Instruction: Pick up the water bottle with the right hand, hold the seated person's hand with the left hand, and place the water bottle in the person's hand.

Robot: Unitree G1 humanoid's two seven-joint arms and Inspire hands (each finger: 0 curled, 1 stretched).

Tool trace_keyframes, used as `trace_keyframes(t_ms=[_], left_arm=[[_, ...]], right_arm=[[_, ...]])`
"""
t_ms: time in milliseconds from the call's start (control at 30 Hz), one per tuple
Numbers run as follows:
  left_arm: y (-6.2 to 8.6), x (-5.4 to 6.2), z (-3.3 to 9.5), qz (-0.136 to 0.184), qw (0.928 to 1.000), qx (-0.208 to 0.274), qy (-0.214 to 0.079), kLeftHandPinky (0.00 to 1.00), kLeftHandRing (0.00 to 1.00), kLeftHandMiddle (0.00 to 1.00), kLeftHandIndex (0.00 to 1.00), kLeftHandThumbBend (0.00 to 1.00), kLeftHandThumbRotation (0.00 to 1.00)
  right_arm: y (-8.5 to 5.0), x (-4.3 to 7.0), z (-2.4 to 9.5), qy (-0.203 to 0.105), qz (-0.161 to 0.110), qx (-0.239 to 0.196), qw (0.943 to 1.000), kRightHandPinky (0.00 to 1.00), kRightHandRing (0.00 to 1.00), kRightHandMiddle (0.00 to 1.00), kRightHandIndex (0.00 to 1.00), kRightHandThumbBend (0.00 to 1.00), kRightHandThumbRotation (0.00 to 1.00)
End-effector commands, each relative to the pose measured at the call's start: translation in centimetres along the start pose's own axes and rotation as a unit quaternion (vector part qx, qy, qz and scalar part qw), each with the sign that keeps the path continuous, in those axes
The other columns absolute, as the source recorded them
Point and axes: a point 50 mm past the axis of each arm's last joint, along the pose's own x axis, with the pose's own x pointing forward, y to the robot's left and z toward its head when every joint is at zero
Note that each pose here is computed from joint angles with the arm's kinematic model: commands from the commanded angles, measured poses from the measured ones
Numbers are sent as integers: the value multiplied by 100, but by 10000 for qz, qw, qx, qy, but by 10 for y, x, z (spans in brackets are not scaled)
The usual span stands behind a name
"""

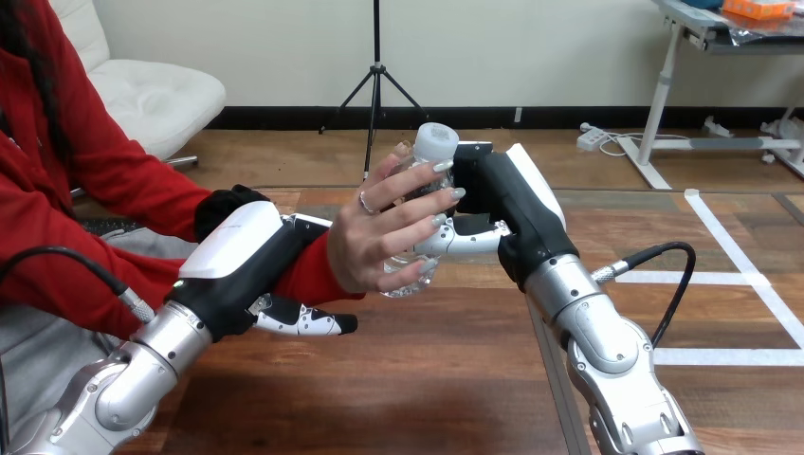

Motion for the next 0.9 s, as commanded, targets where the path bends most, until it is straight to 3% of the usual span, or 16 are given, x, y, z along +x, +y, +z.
trace_keyframes(t_ms=[0, 400, 867], left_arm=[[-13, 19, 25, -91, 9978, -156, -637, 33, 40, 47, 48, 69, 6], [-13, 19, 23, -75, 9980, -161, -606, 33, 40, 47, 48, 70, 6], [-12, 19, 22, -76, 9982, -145, -576, 34, 40, 47, 48, 71, 7]], right_arm=[[4, 20, 42, -871, 52, 10, 9962, 27, 32, 41, 41, 84, 0], [4, 21, 41, -853, 59, -20, 9963, 28, 34, 42, 42, 84, 0], [5, 21, 41, -829, 70, -149, 9964, 36, 44, 50, 48, 88, 0]])
